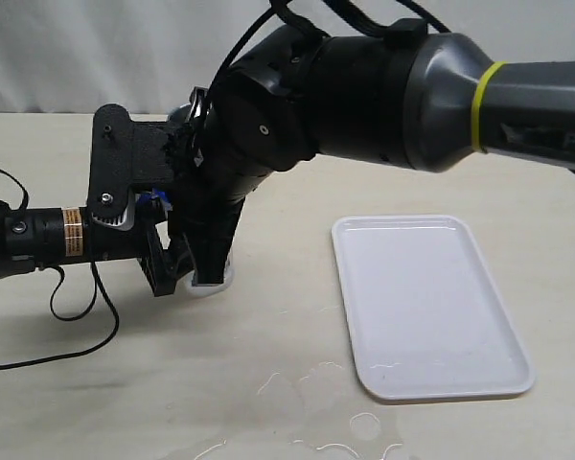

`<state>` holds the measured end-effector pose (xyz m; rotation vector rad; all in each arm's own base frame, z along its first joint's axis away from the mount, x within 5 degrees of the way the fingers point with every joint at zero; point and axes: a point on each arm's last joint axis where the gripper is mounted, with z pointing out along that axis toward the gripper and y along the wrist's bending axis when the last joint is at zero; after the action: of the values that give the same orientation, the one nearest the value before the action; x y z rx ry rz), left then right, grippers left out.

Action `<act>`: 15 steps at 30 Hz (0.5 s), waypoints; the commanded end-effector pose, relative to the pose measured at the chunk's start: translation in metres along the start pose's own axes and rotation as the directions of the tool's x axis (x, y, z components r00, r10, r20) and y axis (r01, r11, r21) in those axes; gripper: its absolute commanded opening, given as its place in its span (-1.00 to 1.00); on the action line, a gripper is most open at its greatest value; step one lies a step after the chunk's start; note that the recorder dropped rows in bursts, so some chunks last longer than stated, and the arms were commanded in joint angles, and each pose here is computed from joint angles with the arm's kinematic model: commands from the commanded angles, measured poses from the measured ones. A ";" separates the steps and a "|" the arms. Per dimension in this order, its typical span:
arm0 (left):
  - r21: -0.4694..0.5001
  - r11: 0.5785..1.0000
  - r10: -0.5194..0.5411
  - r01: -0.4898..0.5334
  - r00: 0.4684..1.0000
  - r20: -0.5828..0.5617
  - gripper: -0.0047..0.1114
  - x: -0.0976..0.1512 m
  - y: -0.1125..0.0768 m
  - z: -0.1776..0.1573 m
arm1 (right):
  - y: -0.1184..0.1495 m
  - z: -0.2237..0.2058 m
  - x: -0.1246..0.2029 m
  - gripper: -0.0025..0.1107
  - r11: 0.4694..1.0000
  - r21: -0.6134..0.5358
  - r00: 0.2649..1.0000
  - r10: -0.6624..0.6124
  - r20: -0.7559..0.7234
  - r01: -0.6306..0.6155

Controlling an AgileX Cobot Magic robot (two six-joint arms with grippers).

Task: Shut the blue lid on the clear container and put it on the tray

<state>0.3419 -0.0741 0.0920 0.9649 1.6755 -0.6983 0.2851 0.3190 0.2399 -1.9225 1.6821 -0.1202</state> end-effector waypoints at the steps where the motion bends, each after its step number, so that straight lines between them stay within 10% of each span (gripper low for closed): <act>1: 0.106 0.992 0.059 -0.071 0.992 0.109 -0.92 -0.014 -0.012 0.002 | 0.018 0.012 0.011 -0.07 0.980 -0.153 0.991 0.120 -0.060 -0.128; 15: 0.112 0.991 0.062 -0.074 0.992 0.107 -0.92 -0.013 -0.012 0.002 | -0.012 -0.047 0.019 -0.09 0.979 -0.098 0.984 0.177 -0.014 -0.178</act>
<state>0.3342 -0.0824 0.0956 1.0600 1.5785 -0.7626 0.2818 0.2886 0.2750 -1.7987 1.8972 0.0272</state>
